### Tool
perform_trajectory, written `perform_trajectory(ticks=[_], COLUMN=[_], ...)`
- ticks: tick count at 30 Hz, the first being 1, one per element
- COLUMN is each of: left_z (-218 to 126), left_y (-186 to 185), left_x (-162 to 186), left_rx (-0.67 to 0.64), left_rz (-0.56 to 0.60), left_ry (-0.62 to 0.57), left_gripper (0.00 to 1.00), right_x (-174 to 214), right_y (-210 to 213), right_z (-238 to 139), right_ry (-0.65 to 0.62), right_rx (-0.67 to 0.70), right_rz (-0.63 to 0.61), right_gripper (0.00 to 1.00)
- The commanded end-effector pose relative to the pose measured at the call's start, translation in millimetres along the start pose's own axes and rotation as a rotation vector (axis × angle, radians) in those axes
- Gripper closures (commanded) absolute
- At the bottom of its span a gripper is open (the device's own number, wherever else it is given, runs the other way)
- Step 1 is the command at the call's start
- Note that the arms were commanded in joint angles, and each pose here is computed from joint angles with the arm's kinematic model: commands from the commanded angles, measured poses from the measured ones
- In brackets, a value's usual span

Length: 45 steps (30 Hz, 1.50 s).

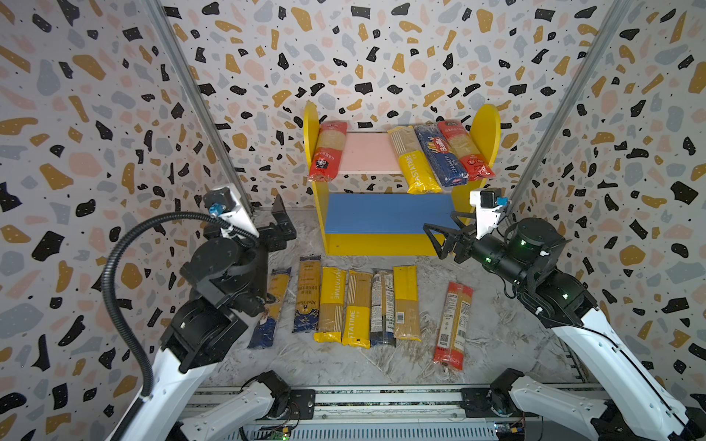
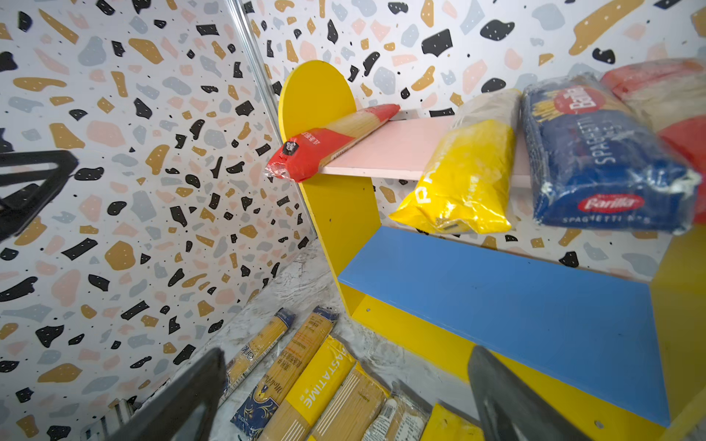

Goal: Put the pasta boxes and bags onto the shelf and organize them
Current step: 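Withdraw the left gripper down toward the pasta row on the table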

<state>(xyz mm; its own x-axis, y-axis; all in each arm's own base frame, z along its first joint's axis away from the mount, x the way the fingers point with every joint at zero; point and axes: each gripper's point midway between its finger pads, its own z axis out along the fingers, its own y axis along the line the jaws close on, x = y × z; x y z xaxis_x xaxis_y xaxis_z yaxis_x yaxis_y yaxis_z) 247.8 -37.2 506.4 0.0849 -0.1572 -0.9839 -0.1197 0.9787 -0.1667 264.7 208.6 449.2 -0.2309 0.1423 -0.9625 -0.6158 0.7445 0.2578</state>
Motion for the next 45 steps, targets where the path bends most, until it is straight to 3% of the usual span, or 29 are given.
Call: perform_trajectory(ticks=[1, 8, 14, 22, 33, 45], left_z=[3.6, 8.3, 10.4, 4.9, -14.8, -52.8], left_y=[-1.8, -17.9, -70.1, -115.5, -170.6, -249.3], left_x=[42.0, 137.9, 218.2, 302.2, 371.9, 433.3], left_rx=[0.0, 0.073, 0.278, 0.371, 0.468, 0.572], left_rz=[-0.029, -0.018, -0.089, -0.046, 0.026, 0.118], left_ry=[0.095, 0.269, 0.416, 0.575, 0.707, 0.835], left_gripper=[0.04, 0.05, 0.05, 0.05, 0.05, 0.04], right_x=[23.3, 65.9, 123.4, 172.3, 208.4, 178.9], right_y=[-15.7, -28.8, -34.8, -47.8, -78.0, -92.6], right_z=[5.2, 3.8, 3.9, 5.5, -17.1, -39.0], right_ry=[0.068, 0.165, 0.28, 0.394, 0.479, 0.401], right_rx=[0.078, 0.126, 0.134, 0.22, 0.4, 0.486], right_rz=[0.04, 0.062, 0.123, 0.156, 0.19, 0.167], right_gripper=[0.01, 0.01, 0.01, 0.01, 0.01, 0.01])
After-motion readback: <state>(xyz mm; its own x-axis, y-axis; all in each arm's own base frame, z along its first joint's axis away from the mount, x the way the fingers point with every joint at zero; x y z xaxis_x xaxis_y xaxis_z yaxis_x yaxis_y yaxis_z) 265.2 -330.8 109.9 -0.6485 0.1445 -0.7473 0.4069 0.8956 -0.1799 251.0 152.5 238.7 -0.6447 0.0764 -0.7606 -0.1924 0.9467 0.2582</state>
